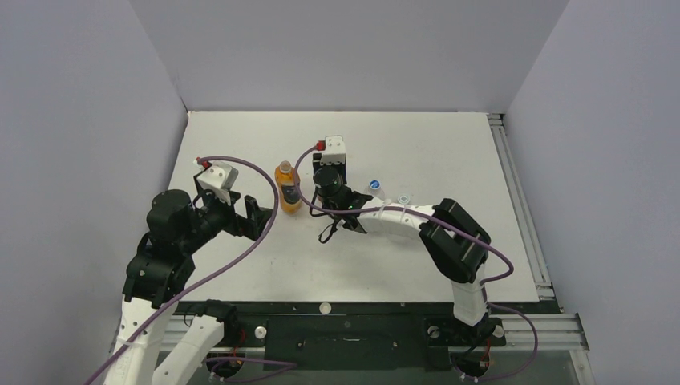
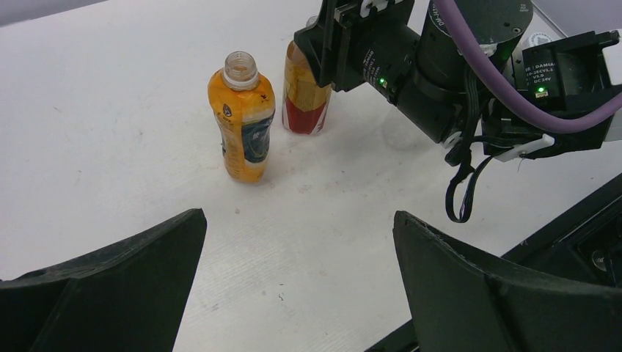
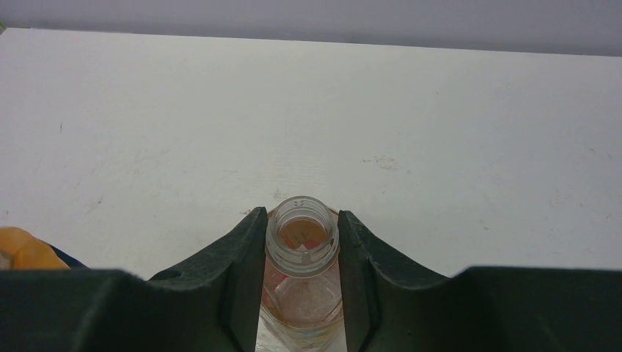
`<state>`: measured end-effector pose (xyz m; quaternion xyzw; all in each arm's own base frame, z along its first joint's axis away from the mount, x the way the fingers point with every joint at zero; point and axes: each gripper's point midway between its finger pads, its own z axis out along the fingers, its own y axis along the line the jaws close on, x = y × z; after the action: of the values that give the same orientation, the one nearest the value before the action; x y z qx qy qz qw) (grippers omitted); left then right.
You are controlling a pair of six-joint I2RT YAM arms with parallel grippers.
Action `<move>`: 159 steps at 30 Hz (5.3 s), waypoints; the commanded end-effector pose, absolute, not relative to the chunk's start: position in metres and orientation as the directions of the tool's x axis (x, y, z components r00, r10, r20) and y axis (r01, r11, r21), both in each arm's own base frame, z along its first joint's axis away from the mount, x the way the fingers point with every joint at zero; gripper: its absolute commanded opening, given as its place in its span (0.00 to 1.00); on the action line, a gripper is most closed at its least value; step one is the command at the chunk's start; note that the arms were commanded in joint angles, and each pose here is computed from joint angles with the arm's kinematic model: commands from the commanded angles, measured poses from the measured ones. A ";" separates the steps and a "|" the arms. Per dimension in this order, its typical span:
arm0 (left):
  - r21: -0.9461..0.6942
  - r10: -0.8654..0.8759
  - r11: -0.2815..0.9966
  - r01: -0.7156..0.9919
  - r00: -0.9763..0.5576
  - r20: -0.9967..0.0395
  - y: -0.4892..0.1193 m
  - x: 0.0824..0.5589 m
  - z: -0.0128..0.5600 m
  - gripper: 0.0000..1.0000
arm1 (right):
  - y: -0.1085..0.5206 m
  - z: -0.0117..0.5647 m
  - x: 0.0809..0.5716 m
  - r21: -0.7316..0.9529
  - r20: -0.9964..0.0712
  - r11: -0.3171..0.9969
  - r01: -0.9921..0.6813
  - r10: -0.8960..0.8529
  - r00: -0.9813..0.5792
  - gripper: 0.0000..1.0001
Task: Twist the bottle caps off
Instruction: Place the plastic bottle at the center of the board, then pick up the plastic bottle at the center of the board, then unscrew the bottle cap from the plastic bottle.
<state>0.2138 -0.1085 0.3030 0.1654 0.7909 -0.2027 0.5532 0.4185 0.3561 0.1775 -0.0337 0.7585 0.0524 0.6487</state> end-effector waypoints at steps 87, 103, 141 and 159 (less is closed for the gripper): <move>-0.163 0.106 0.842 0.514 -0.455 -0.884 -0.112 0.207 0.313 0.97 | 0.228 0.206 0.334 -0.071 -0.866 0.975 -0.212 -0.165 -0.471 0.38; -0.176 0.089 0.581 0.794 -0.277 -0.957 -0.154 0.146 0.326 0.96 | 0.290 0.296 0.259 0.091 -0.926 0.889 -0.448 -0.090 -0.367 0.12; -0.102 0.057 0.281 0.954 -0.122 -0.991 -0.178 0.092 0.345 0.73 | 0.396 0.449 0.103 0.246 -0.968 0.215 -0.945 0.099 -0.230 0.12; -0.100 0.066 0.298 0.949 -0.125 -0.990 -0.178 0.100 0.346 0.32 | 0.400 0.473 0.106 0.217 -0.975 0.201 -0.955 0.099 -0.201 0.09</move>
<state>0.0980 -0.1764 0.3321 0.4095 0.6269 -0.4243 0.5092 0.1067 0.3989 0.4314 -0.3820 0.6195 0.4848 0.4850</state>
